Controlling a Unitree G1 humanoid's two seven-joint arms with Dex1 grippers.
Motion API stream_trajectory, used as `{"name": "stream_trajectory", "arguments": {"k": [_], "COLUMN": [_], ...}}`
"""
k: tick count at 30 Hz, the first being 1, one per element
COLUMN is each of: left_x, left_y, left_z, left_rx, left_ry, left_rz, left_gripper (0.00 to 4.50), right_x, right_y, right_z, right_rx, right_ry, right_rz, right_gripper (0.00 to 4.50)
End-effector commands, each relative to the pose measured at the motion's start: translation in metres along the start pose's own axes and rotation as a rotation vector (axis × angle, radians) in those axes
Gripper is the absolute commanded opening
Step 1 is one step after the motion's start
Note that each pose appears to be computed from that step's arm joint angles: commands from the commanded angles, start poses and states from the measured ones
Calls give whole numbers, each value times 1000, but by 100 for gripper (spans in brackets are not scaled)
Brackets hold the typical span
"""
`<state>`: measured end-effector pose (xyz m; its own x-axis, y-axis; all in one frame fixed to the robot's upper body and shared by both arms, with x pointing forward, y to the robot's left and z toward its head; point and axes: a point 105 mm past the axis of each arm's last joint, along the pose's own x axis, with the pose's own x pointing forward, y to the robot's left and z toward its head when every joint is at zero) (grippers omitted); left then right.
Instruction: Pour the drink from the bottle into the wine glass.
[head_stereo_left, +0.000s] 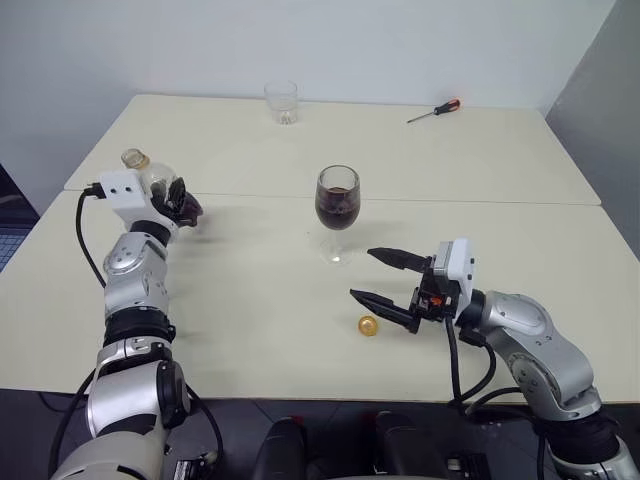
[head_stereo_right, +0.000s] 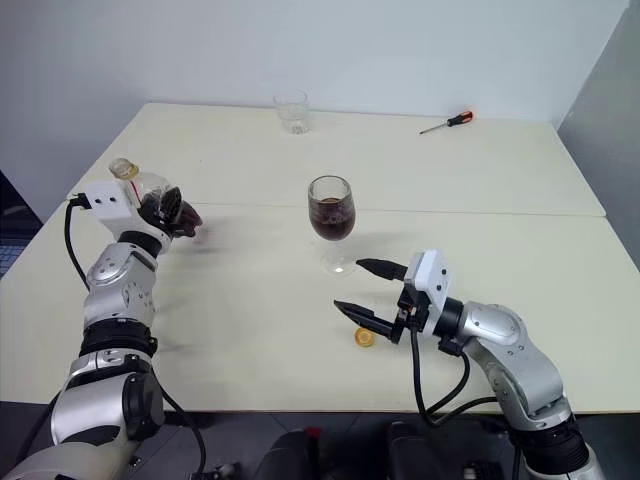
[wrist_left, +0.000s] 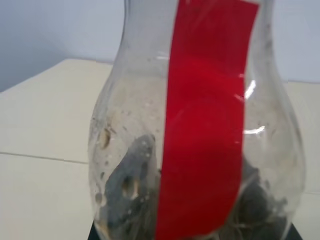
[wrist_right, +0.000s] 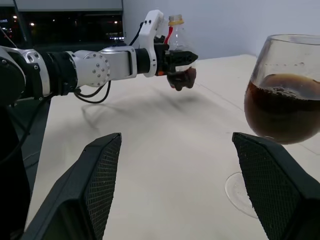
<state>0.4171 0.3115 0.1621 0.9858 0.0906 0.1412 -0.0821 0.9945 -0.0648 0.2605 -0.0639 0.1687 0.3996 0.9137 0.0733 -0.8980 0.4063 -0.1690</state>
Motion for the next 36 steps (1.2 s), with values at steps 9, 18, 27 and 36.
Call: {"name": "stream_trajectory", "arguments": {"k": [9, 18, 27, 36], "left_x": [-3, -1, -6, -27], "left_y": [9, 6, 6, -2], "left_z": [-7, -2, 2, 12], "left_rx": [65, 67, 49, 30], "left_ry": [19, 2, -12, -18], "left_rz": [35, 29, 12, -28], "left_gripper": [119, 307, 449, 449], "right_x": [2, 3, 1, -4], "right_y": [-6, -9, -10, -8], "right_z": [9, 11, 10, 13], "right_rx": [-38, -46, -55, -77], "right_ry": [-26, -29, -20, -11], "right_rz": [-22, -29, -27, -23], "right_gripper": [379, 379, 379, 379]}}
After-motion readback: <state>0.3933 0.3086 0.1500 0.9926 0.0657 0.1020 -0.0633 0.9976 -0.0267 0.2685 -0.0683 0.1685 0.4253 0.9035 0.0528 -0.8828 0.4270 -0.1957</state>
